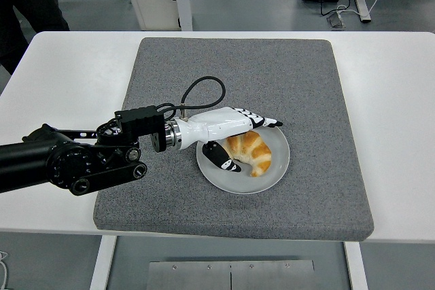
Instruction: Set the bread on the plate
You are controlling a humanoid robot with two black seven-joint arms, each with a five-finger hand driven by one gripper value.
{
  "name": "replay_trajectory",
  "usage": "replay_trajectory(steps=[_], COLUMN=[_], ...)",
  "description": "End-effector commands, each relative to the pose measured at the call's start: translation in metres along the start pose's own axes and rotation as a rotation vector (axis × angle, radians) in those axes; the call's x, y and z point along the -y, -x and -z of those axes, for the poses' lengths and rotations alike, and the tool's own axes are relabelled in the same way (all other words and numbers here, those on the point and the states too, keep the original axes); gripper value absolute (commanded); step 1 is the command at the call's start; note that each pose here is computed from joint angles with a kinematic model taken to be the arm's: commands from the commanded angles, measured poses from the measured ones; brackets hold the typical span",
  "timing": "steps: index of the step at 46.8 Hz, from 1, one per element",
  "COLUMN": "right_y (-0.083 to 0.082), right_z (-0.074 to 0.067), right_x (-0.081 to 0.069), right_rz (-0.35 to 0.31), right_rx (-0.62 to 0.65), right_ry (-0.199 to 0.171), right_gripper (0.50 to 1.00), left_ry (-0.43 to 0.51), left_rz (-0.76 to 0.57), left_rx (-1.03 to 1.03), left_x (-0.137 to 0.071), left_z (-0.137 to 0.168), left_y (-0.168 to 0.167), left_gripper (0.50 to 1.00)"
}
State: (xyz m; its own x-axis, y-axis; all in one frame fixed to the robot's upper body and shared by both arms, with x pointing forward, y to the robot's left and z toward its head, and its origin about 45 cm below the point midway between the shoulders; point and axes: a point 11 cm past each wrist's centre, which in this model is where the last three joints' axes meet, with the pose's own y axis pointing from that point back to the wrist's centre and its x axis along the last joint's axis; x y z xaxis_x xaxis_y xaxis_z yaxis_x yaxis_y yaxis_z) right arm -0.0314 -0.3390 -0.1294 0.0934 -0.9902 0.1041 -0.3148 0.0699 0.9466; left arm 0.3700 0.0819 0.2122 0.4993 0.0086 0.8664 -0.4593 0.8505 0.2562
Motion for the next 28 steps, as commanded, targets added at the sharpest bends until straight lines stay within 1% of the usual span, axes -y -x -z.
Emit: replay_trajectory(steps=[1,4,8,12,21,28], right_y=[0.0,0.0,0.0,0.0,0.0,0.0], right_z=[0.0,0.0,0.0,0.0,0.0,0.0], right_x=[0.0,0.0,0.0,0.0,0.0,0.0], right_rz=[0.0,0.0,0.001,0.0,0.001,-0.001], right_rx=[0.0,0.0,0.0,0.0,0.0,0.001], right_ry=[0.0,0.0,0.0,0.0,0.0,0.0], right_gripper=[1.0,1.0,1.0,1.0,1.0,1.0], left_ry=[-0.003,-0.008,-0.01,-0.003,0.0,-0.002], left_rz=[-0.016,-0.064,-0.141,-0.19,-0.273,-0.386], left_rx=[-0.018,-0.077,-0.198,-0.321,-0.455,-0.609], left_x=[0.0,0.001,0.002,0.002,-0.005,-0.013], left_z=[0.0,0.0,-0.001,-0.004,0.002,0.01], left_y=[-0.005,-0.018,-0.037,-0.052,-0.076,-0.094], left_gripper=[0.951,0.954,0.957,0.958,0.961,0.963])
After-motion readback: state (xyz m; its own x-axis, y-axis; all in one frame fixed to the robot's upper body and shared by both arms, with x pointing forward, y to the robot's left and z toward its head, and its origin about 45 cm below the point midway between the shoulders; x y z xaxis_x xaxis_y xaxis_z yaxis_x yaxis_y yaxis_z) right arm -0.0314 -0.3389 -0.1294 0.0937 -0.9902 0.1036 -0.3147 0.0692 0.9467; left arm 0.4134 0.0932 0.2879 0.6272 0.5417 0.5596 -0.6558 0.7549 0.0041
